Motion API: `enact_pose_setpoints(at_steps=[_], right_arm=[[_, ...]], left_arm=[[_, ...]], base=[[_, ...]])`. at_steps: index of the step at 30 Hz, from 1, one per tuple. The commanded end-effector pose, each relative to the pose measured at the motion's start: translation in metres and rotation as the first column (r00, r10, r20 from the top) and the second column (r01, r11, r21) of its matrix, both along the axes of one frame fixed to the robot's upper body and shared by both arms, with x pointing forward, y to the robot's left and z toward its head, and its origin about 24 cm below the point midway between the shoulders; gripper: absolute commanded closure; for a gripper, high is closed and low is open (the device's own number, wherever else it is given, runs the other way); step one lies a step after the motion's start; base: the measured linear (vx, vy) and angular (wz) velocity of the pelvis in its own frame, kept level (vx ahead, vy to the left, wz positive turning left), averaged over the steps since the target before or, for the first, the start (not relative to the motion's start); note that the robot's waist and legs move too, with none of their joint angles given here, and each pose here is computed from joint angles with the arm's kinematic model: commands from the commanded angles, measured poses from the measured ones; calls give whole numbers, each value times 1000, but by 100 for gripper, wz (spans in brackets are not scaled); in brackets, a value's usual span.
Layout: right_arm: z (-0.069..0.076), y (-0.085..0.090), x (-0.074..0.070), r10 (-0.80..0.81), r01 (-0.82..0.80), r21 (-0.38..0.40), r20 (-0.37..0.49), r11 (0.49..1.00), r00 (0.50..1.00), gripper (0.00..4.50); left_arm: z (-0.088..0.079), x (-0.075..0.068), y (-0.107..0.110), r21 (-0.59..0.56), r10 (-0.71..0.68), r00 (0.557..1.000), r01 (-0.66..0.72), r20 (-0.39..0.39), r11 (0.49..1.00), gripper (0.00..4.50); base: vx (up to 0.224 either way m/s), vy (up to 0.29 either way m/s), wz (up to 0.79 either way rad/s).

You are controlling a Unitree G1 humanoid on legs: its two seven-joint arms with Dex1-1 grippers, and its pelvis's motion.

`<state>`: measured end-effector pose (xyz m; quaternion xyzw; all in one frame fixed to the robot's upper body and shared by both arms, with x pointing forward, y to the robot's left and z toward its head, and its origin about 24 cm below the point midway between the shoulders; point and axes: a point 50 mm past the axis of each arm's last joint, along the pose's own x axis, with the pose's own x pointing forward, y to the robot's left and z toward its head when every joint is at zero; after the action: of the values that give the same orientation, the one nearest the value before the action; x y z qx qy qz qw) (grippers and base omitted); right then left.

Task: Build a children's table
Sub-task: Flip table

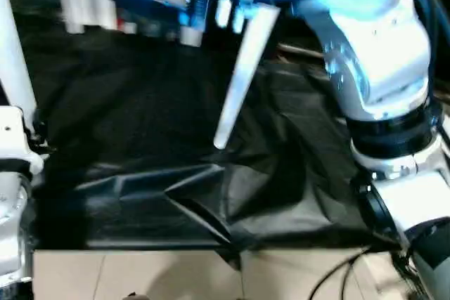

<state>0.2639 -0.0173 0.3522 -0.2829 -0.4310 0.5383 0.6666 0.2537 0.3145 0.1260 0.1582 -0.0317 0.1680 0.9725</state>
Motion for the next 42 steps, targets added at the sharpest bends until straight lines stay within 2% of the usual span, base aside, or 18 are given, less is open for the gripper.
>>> enact_pose_setpoints(at_steps=[1, 7, 8, 9, 10, 13, 14, 15, 18, 19, 20, 22, 24, 27, 33, 39, 40, 42], right_arm=[[10, -9, -10, 40, -41, 62, 10, 997, 999, 50], [10, -10, -13, 90, -85, 99, -49, 991, 995, 50], [9, -12, -8, 72, -57, 130, -111, 990, 991, 50], [9, -12, -8, 72, -57, 130, -111, 990, 991, 50], [10, -16, 0, 38, -14, 160, -150, 987, 988, 50], [11, -36, 38, -52, 174, 292, -383, 940, 922, 50], [10, -40, 47, -71, 213, 294, -429, 932, 901, 50], [8, -44, 54, -80, 239, 291, -469, 926, 880, 50], [0, -48, 67, -113, 292, 259, -539, 921, 835, 50], [-66, -50, 64, -126, 322, 229, -604, 919, 787, 50], [-98, -51, 56, -135, 339, 219, -626, 915, 768, 50], [-146, -54, 39, -139, 373, 213, -678, 903, 722, 50], [-169, -57, 34, -139, 401, 209, -718, 892, 683, 50], [-171, -58, 33, -129, 402, 219, -723, 889, 679, 50], [-168, -59, 15, -51, 374, 306, -712, 875, 701, 50], [-190, -64, 18, -104, 425, 236, -763, 874, 638, 50], [-197, -64, 19, -104, 431, 220, -785, 875, 611, 50], [-202, -65, 19, -108, 432, 209, -792, 877, 601, 50]], left_arm=[[-15, 2, -1, -20, -16, 996, 15, -85, 1000, 296], [-18, -4, 3, -22, -12, 996, 10, -93, 1000, 296], [-20, -8, 4, -31, -18, 995, 15, -94, 999, 296], [-20, -8, 4, -31, -18, 995, 15, -94, 999, 296], [-20, -10, 5, -37, -26, 995, 23, -91, 999, 296], [-20, -18, 6, -61, -53, 996, 49, -66, 997, 296], [-20, -19, 5, -82, -81, 995, 75, -65, 994, 296], [-20, -20, 4, -90, -107, 992, 100, -68, 991, 240], [-17, -21, 4, -77, -139, 987, 133, -78, 988, 220], [-16, -21, 5, -67, -153, 984, 148, -86, 987, 208], [-15, -22, 5, -65, -157, 984, 152, -87, 986, 208], [-12, -22, 7, -54, -159, 984, 155, -84, 986, 190], [-7, -24, 14, -28, -135, 987, 134, -88, 991, 174], [-4, -25, 19, -18, -115, 989, 114, -93, 993, 147], [-3, -28, 33, 14, -41, 993, 42, -114, 999, 111], [-7, -28, 21, -80, -132, 991, 130, -30, 988, 111], [-9, -31, 19, -80, -154, 987, 151, -41, 985, 92], [-11, -33, 17, -85, -186, 981, 181, -51, 980, 81]], base=[[0, 0, 0], [-12, -1, -1], [-74, -23, 6], [-74, -23, 6], [65, -127, 6], [100, -103, -21], [0, 0, 0], [0, 0, 0], [0, 0, 0], [0, 0, 0], [0, 0, 0], [32, 11, 0], [0, 0, 0], [0, 0, 0], [0, 0, 0], [0, 0, 0], [0, 0, 0], [0, 0, 0]])
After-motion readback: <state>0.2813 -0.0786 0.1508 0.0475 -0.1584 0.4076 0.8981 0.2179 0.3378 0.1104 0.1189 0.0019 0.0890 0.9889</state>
